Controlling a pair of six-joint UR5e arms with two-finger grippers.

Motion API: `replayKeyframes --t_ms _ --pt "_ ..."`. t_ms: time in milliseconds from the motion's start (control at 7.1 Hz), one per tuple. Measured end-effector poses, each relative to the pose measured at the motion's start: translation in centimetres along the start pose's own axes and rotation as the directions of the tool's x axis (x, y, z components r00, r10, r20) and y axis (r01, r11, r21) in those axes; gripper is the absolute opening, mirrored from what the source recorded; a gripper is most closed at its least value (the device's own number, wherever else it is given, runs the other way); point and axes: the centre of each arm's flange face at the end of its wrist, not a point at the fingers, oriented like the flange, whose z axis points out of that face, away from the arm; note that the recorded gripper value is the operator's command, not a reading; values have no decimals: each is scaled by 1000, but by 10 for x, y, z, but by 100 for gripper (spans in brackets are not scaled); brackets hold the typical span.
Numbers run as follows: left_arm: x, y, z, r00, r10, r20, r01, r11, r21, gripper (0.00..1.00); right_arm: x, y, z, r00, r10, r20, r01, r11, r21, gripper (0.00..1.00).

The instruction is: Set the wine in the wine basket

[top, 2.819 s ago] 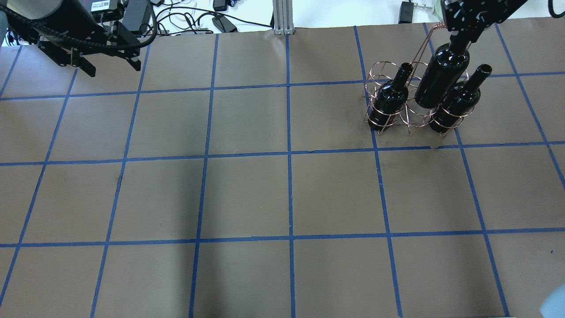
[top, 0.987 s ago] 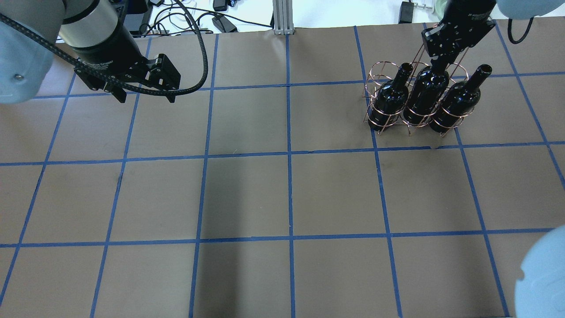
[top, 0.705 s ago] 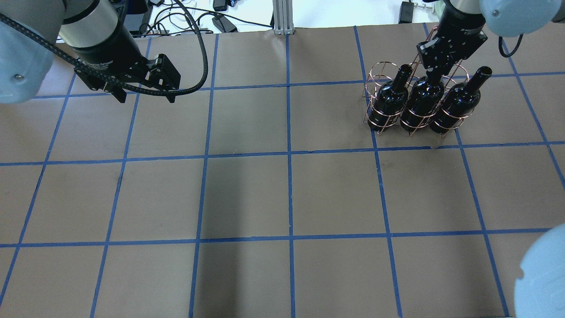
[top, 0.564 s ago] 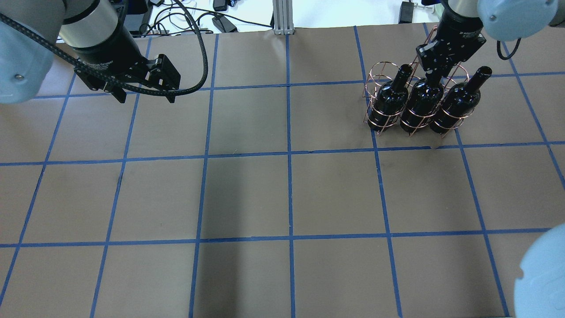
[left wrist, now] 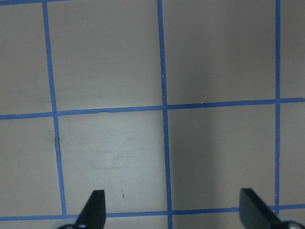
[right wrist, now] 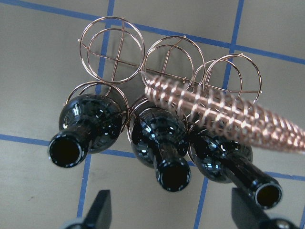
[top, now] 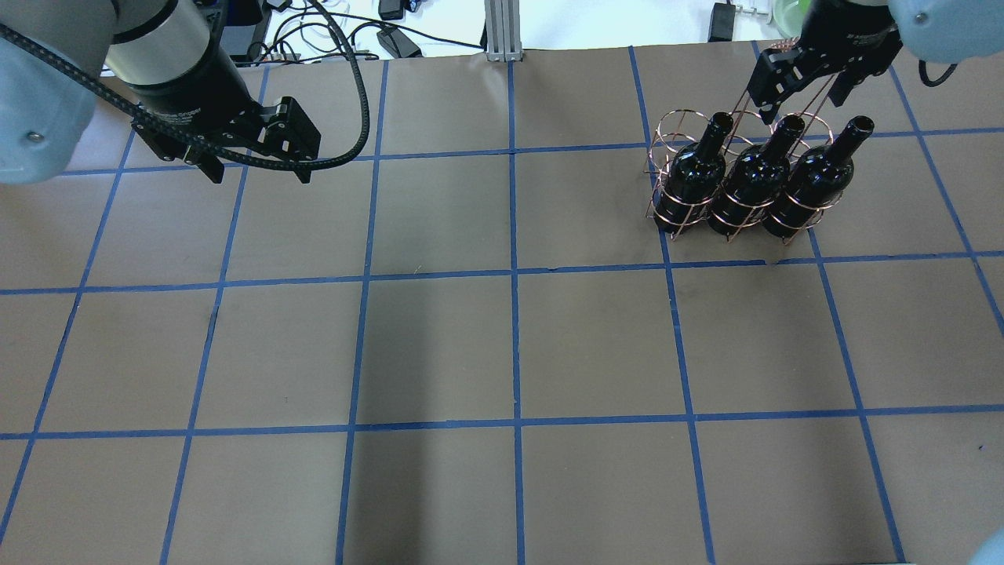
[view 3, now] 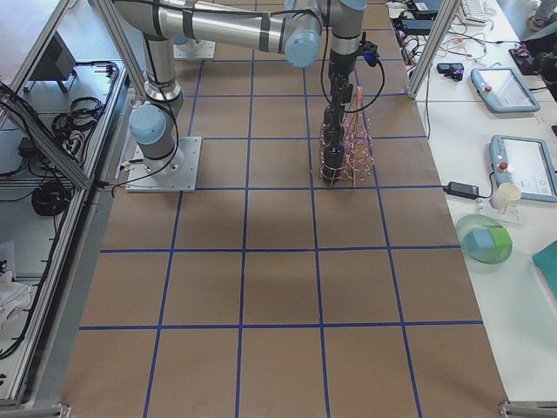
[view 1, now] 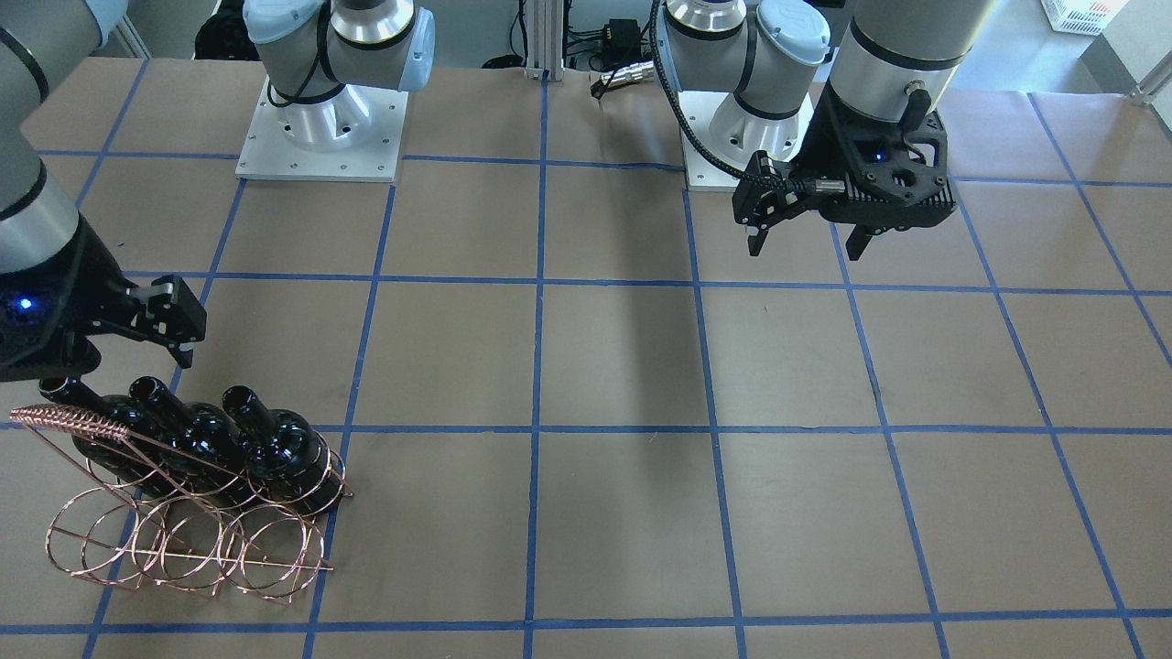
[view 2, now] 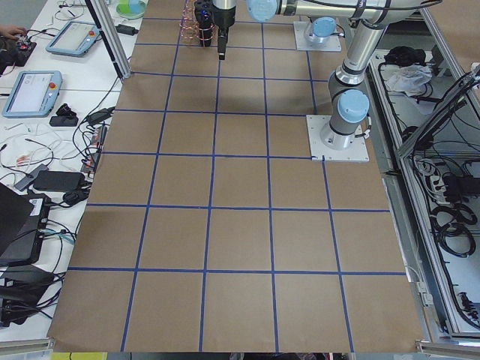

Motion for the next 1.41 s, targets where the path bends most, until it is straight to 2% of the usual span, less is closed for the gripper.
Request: replayKeyframes --t_ms 282,564,987,1409 --pt "0 0 0 1000 0 1 0 1000 -1 100 -11 39 -50 1000 6 7 -6 1000 0 100" --pt "0 0 0 1000 0 1 0 1000 -1 100 -27 67 -82 997 71 20 -72 997 10 100" --pt "0 1 0 1000 0 2 0 1000 0 100 -78 74 -95 978 200 61 -201 979 14 100" --pt "0 1 0 1000 0 1 0 1000 -1 100 -88 73 -92 972 226 67 -227 974 1 100"
